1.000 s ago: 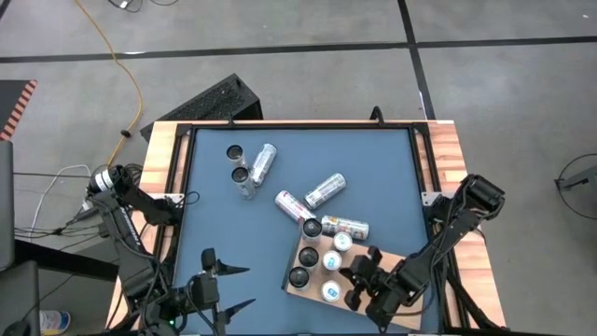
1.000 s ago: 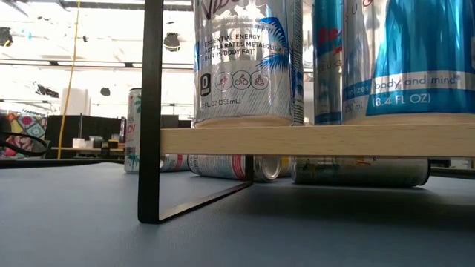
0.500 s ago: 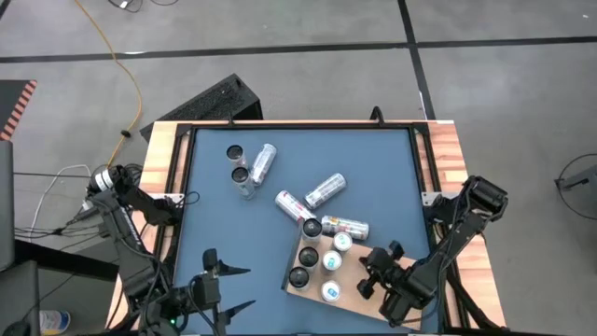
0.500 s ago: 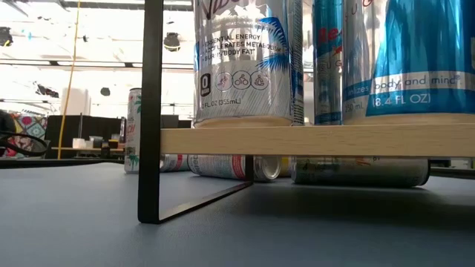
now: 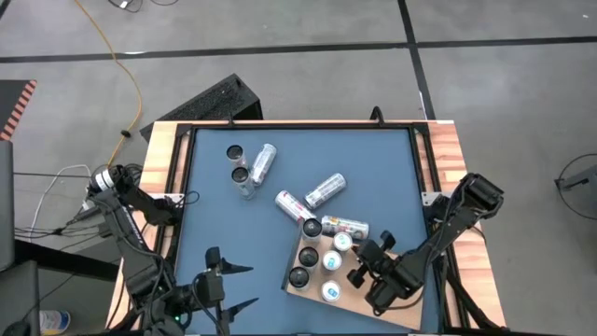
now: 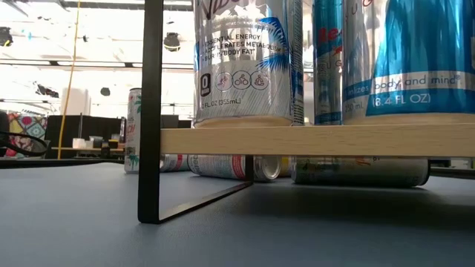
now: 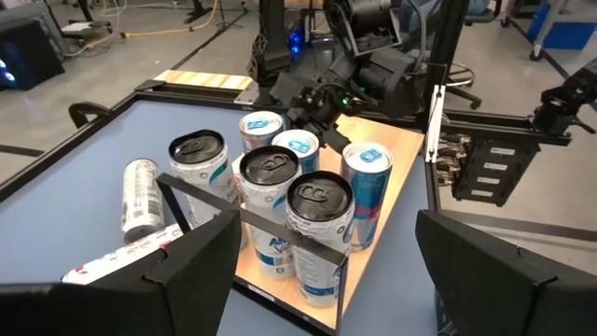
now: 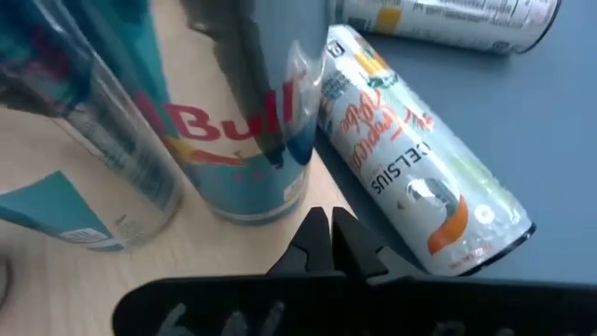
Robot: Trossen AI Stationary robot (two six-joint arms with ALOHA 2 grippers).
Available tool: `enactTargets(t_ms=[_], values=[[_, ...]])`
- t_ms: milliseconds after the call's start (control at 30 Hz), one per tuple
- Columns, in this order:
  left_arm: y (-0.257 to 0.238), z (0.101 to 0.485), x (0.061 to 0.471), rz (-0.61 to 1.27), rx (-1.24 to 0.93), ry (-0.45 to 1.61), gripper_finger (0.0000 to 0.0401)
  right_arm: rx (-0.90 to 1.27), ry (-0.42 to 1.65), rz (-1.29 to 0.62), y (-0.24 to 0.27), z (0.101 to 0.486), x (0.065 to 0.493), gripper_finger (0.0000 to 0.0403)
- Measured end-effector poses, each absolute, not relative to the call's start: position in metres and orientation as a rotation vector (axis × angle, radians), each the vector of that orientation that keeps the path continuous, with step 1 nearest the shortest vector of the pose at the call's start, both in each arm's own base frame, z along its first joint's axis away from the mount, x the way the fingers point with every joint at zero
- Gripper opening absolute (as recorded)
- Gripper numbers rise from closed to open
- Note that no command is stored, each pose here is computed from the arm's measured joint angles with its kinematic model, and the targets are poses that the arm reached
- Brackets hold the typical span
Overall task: Place canned beverage on shelf
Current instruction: Adjust the blue soda cans on the shelf
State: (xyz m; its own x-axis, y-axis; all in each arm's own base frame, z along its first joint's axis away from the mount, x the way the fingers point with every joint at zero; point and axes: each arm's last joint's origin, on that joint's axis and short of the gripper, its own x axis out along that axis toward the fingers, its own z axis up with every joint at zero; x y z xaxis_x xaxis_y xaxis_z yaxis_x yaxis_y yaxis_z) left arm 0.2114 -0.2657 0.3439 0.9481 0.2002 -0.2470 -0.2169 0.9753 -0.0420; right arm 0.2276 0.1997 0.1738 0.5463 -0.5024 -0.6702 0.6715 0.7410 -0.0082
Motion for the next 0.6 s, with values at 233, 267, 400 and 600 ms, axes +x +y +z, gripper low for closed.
enactTargets(t_ms=[233, 267, 400, 600], values=[[-0.265, 0.343, 0.211, 0.215, -0.058, 0.253, 0.0309, 0.248, 0.689, -0.627, 0.206, 0.175, 0.234, 0.0], [-0.265, 0.343, 0.211, 0.216, -0.058, 0.252, 0.0309, 0.241, 0.687, -0.617, 0.206, 0.175, 0.237, 0.0], [-0.265, 0.343, 0.211, 0.216, -0.06, 0.252, 0.0309, 0.235, 0.686, -0.6, 0.204, 0.176, 0.242, 0.0], [-0.265, 0.343, 0.211, 0.216, -0.063, 0.252, 0.0309, 0.253, 0.678, -0.574, 0.209, 0.176, 0.242, 0.0]])
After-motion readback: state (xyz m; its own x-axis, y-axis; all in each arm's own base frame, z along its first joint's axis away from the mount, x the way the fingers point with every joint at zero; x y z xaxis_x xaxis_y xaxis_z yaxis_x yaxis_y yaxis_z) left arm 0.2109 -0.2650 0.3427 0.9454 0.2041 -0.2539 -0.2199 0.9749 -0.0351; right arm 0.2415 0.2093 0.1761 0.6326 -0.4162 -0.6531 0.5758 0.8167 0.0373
